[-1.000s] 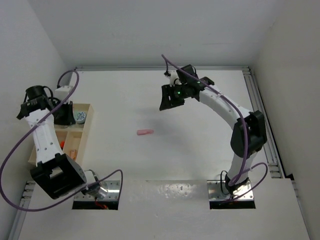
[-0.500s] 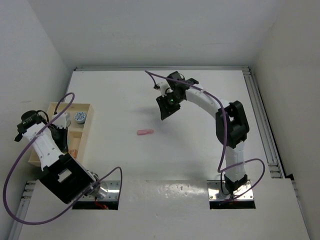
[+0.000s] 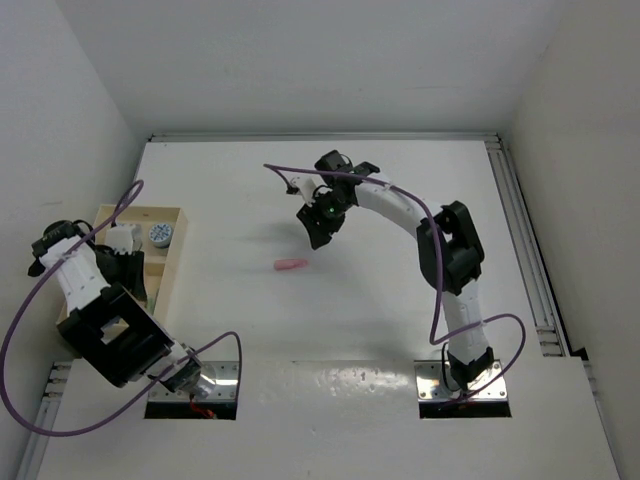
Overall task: Sort the stationery into containers
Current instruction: Place the pen in the storage box, then pick up the pen from the center of the board.
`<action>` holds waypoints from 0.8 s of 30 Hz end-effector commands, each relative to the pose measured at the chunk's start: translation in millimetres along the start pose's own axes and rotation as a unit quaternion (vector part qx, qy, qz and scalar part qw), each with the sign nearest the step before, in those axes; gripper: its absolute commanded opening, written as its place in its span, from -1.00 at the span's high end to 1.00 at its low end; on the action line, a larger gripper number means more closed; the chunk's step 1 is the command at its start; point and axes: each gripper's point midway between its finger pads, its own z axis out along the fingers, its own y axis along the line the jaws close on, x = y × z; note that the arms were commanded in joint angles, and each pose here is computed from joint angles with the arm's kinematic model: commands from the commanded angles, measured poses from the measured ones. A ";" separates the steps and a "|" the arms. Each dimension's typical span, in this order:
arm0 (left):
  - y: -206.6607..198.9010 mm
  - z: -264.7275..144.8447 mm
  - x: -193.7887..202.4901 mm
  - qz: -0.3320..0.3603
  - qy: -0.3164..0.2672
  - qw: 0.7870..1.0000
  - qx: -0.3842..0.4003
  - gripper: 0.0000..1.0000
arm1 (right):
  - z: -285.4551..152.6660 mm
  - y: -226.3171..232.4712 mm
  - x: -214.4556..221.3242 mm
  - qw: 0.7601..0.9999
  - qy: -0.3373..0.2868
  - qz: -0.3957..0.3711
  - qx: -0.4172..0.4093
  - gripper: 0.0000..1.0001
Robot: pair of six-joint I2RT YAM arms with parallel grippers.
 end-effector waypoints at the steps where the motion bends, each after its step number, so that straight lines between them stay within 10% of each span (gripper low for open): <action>1: -3.7 -21.4 -27.3 0.033 -0.061 0.997 0.017 -0.07 | 10.9 14.9 -13.0 0.997 -0.016 -0.073 -0.030 -0.07; 24: -57.6 -84.7 -90.7 0.153 -0.214 0.963 0.065 -0.04 | 85.9 29.8 2.9 0.967 0.021 -0.252 -0.019 -0.13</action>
